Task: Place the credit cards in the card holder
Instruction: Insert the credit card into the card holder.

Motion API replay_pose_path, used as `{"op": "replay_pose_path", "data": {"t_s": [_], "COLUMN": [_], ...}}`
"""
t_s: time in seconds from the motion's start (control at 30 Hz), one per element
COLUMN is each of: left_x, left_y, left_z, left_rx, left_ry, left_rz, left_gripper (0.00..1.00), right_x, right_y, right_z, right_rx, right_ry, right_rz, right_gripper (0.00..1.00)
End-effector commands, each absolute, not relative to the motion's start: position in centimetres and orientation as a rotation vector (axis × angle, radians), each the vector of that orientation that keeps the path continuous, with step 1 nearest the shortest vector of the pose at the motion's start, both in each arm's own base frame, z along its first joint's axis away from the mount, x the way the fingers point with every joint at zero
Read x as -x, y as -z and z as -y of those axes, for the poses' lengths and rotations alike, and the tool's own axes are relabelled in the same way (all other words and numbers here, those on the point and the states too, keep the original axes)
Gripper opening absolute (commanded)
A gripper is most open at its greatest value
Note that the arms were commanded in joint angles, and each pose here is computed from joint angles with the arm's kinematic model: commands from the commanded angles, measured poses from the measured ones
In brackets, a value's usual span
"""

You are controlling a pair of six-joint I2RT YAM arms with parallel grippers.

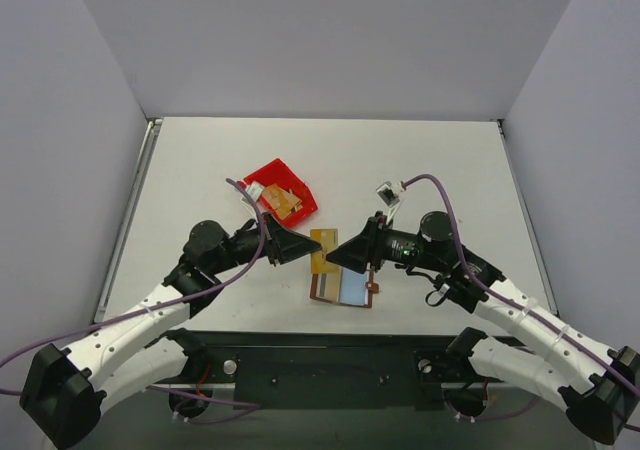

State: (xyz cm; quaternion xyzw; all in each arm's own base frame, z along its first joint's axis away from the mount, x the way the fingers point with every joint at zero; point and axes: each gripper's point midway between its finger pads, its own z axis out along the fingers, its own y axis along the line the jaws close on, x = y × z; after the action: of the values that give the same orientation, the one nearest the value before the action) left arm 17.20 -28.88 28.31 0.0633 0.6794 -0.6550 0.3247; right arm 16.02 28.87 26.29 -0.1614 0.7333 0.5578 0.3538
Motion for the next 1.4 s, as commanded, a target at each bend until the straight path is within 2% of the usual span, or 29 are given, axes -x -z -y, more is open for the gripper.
{"op": "replay_pose_path", "data": {"t_s": [0.0, 0.1, 0.27, 0.53, 0.67, 1.23, 1.37], "left_x": [-16.65, -16.53, -16.43, -16.17, -16.09, -15.70, -15.82], "left_y": [-31.30, -31.51, -31.51, -31.27, -31.10, -30.73, -30.70], "left_z": [29.01, 29.01, 29.04, 28.99, 29.00, 28.96, 29.00], "left_rx": [-0.223, -0.225, -0.232, -0.238, -0.239, -0.245, -0.242], "left_ry": [1.772, 1.784, 1.789, 1.798, 1.800, 1.816, 1.814], "left_rz": [-1.659, -1.648, -1.646, -1.650, -1.657, -1.668, -1.669], "left_gripper": [0.00, 0.00, 0.00, 0.00, 0.00, 0.00, 0.00], "right_x": [-15.99, -16.07, -16.00, -16.01, -15.97, -16.26, -16.18], "right_y": [-27.62, -27.65, -27.73, -27.87, -27.91, -27.90, -27.91], "right_z": [-29.36, -29.55, -29.74, -29.66, -29.67, -29.63, -29.68], "right_rx": [0.440, 0.440, 0.447, 0.443, 0.447, 0.435, 0.446], "right_ry": [-1.496, -1.505, -1.516, -1.516, -1.514, -1.502, -1.504], "right_rz": [-1.821, -1.819, -1.818, -1.815, -1.816, -1.827, -1.826], "right_gripper": [0.43, 0.41, 0.30, 0.27, 0.18, 0.21, 0.07]}}
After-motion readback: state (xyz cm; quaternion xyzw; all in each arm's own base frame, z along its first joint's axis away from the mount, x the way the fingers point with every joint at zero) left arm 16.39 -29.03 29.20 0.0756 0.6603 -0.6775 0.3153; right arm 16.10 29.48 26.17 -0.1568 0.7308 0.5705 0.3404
